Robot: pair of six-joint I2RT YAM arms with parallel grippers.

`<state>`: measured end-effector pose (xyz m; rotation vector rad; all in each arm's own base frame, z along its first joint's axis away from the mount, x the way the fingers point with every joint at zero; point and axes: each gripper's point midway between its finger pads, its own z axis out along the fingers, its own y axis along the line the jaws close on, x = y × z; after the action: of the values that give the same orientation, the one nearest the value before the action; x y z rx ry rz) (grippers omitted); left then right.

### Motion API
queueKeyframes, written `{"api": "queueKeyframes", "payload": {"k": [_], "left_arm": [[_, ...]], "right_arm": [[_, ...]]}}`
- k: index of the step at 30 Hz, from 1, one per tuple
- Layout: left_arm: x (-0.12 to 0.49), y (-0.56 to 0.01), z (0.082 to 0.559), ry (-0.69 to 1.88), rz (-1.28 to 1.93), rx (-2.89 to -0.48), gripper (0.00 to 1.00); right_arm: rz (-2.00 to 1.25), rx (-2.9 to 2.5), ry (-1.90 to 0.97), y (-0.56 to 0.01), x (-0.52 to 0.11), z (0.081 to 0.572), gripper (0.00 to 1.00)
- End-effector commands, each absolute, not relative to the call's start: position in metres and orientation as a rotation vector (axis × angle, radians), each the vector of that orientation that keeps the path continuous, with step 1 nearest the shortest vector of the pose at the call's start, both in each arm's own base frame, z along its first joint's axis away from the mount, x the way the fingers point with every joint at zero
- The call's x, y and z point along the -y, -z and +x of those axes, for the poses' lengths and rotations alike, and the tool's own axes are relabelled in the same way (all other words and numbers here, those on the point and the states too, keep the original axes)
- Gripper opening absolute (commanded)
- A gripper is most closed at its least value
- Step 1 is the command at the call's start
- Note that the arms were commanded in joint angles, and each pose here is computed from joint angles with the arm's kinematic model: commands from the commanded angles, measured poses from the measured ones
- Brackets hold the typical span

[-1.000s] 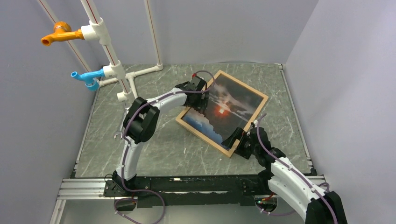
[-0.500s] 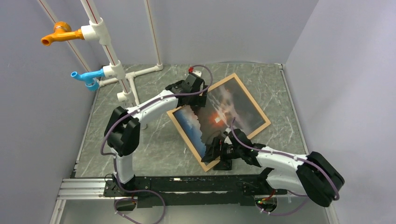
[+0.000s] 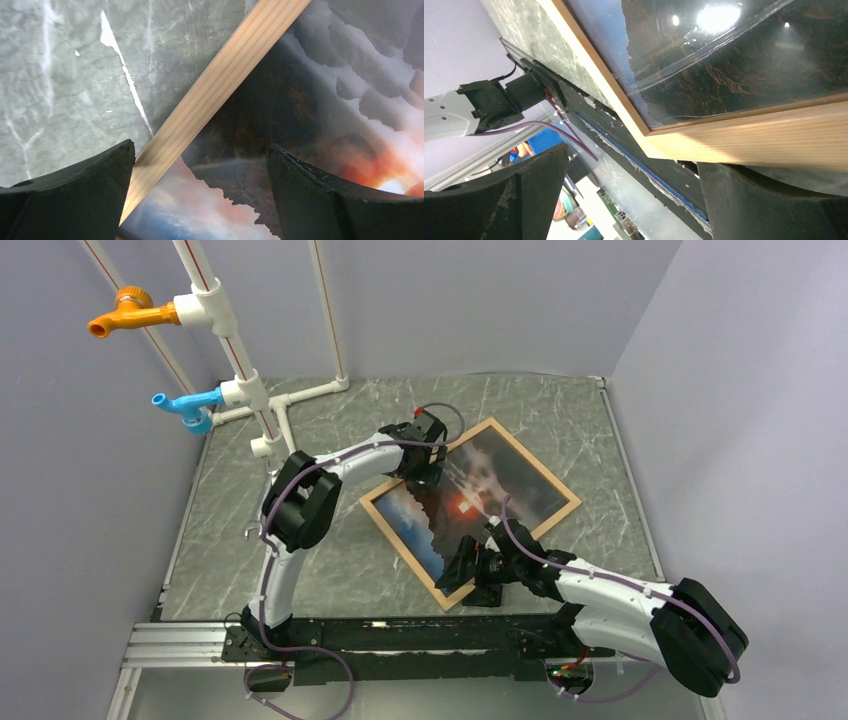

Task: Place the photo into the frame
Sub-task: Adjust the photo frame at the center of the board.

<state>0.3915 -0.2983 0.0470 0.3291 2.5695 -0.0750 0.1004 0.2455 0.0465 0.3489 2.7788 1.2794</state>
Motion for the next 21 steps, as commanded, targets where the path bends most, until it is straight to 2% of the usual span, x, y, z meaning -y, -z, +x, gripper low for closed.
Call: {"api": "queueKeyframes", "payload": {"k": [1, 4, 8, 12, 16, 21], "left_arm": [[0.337, -0.041, 0.334, 0.337, 0.404, -2.752, 0.99], [0.332, -0.049, 0.346, 0.278, 0.415, -2.727, 0.99], [0.312, -0.063, 0.361, 0.035, 0.406, -2.715, 0.99], [0.295, -0.083, 0.357, -0.089, 0.370, -2.690, 0.99], [0.302, -0.113, 0.328, 0.084, 0.364, -2.654, 0.99], [0.297, -0.112, 0.268, 0.277, 0.311, -2.699, 0.99]], "right_arm": [[0.293, -2.433, -1.294, -0.086, -0.257, 0.158, 1.00], [0.289, -2.436, -1.320, -0.087, -0.259, 0.156, 1.00], [0.283, -2.436, -1.337, -0.090, -0.262, 0.156, 1.00], [0.281, -2.428, -1.332, -0.090, -0.263, 0.159, 1.00], [0.282, -2.436, -1.346, -0.088, -0.267, 0.160, 1.00], [0.285, -2.421, -1.372, -0.091, -0.275, 0.166, 1.00]]}}
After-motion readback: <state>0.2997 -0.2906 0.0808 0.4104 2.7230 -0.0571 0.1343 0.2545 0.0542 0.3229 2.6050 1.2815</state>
